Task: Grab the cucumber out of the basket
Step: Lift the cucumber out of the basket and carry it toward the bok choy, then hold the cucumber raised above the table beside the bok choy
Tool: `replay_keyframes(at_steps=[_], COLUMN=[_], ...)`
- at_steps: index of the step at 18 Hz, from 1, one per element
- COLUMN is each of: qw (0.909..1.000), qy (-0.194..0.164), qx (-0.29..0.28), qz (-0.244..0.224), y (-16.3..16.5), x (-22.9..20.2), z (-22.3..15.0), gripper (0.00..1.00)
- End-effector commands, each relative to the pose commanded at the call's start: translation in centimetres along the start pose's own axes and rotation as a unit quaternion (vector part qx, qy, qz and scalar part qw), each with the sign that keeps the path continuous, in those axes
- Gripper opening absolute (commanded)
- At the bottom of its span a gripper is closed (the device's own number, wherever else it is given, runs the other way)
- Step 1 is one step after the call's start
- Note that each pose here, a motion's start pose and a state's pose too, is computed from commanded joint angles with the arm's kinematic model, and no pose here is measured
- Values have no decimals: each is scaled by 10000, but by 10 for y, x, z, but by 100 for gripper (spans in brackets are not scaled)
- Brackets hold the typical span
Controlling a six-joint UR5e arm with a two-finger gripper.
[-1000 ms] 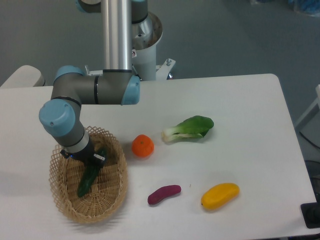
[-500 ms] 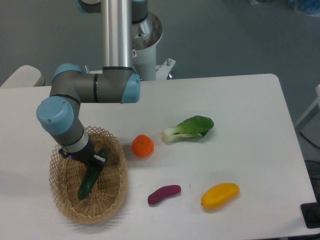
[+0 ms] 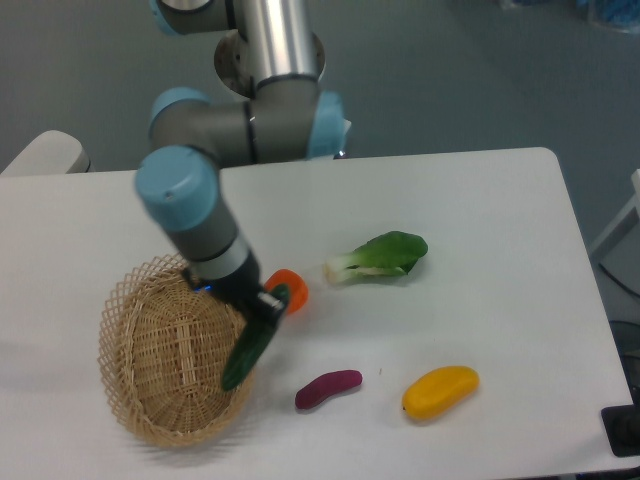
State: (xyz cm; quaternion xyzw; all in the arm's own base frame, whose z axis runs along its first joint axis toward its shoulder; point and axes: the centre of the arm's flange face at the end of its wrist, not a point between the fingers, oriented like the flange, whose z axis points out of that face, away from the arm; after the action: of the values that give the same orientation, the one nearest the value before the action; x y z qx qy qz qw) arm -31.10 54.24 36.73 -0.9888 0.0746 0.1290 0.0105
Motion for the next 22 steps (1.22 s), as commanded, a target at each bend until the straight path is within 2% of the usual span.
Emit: replay_keyframes(at_steps=[8, 13, 16, 22], qw=[9978, 9936, 9929, 9921], qy=[237, 320, 367, 389], qx=[-195, -176, -167, -115], qz=[587, 1072, 1115, 1190], y=[101, 148, 159, 155], x=[-91, -126, -134, -144], z=[16, 26, 33, 31], gripper=[40, 40, 40, 40])
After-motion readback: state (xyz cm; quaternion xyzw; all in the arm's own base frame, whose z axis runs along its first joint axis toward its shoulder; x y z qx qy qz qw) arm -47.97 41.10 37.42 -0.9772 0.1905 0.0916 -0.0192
